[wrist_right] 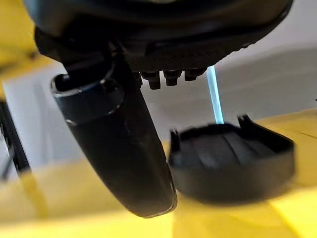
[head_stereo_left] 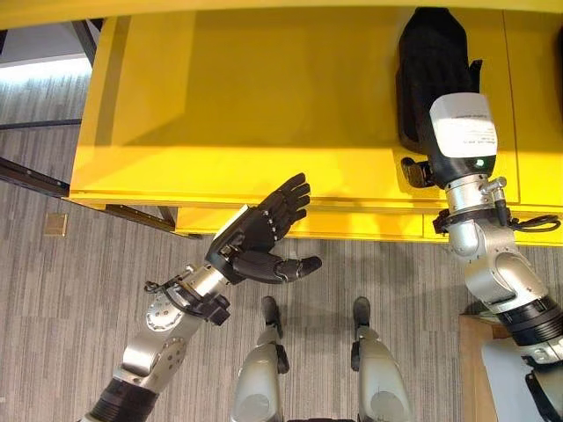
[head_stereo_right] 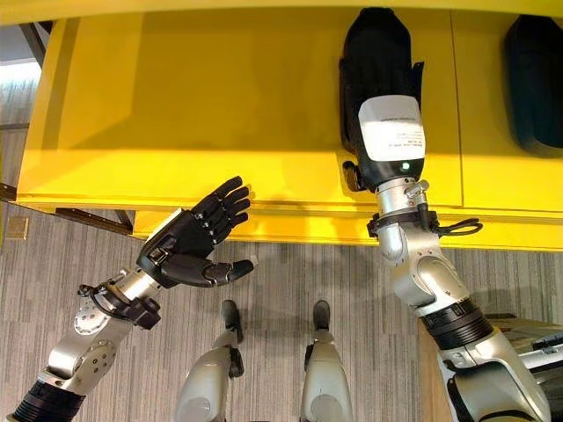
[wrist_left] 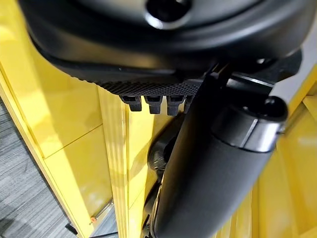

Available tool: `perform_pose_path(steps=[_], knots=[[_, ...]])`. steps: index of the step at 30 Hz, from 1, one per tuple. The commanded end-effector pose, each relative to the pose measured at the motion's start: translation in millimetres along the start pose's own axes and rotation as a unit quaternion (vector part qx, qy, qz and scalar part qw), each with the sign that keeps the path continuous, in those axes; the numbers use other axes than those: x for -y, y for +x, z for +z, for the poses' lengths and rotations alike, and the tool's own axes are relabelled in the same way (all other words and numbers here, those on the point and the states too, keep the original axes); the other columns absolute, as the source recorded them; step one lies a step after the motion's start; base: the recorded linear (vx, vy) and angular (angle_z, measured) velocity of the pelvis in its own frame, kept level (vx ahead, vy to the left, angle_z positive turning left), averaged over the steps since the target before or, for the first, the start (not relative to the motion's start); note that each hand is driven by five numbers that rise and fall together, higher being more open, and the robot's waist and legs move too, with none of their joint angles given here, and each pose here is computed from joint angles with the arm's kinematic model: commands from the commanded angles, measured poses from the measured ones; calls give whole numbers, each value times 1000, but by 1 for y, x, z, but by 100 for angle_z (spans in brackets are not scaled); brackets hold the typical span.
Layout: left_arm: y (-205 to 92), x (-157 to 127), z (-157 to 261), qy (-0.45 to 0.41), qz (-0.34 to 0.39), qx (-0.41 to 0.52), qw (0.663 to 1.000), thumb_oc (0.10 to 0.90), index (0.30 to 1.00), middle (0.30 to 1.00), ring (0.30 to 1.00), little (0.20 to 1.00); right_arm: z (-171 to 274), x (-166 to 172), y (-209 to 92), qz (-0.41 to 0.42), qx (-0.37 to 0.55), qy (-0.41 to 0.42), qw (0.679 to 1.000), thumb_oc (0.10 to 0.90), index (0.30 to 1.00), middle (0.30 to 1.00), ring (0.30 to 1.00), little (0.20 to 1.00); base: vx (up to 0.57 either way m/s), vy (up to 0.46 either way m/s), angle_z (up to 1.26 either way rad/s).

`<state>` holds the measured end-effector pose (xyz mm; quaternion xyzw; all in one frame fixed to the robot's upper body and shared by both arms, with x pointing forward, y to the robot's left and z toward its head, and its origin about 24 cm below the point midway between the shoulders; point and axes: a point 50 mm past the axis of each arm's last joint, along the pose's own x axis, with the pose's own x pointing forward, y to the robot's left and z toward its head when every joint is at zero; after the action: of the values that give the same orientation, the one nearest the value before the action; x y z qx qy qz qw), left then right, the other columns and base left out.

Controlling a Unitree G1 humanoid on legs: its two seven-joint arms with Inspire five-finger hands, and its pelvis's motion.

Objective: Move parts from the plastic box to the shelf.

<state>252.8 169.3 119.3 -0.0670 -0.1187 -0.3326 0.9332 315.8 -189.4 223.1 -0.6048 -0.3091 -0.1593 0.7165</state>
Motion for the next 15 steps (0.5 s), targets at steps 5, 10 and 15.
perform_pose_path(steps=[5,10,15], knots=[[6,25,26,-9,-40,104,994,900,1000,1000,1000,1000,25,52,10,-148,76,56,984,900,1000,1000,1000,1000,26,51,-2],[5,27,23,-18,-38,108,993,900,1000,1000,1000,1000,46,65,4,-191,151,102,965,900,1000,1000,1000,1000,26,52,-1],[3,31,19,-25,-36,112,993,900,1000,1000,1000,1000,47,70,-3,-228,132,152,953,900,1000,1000,1000,1000,28,44,-5]])
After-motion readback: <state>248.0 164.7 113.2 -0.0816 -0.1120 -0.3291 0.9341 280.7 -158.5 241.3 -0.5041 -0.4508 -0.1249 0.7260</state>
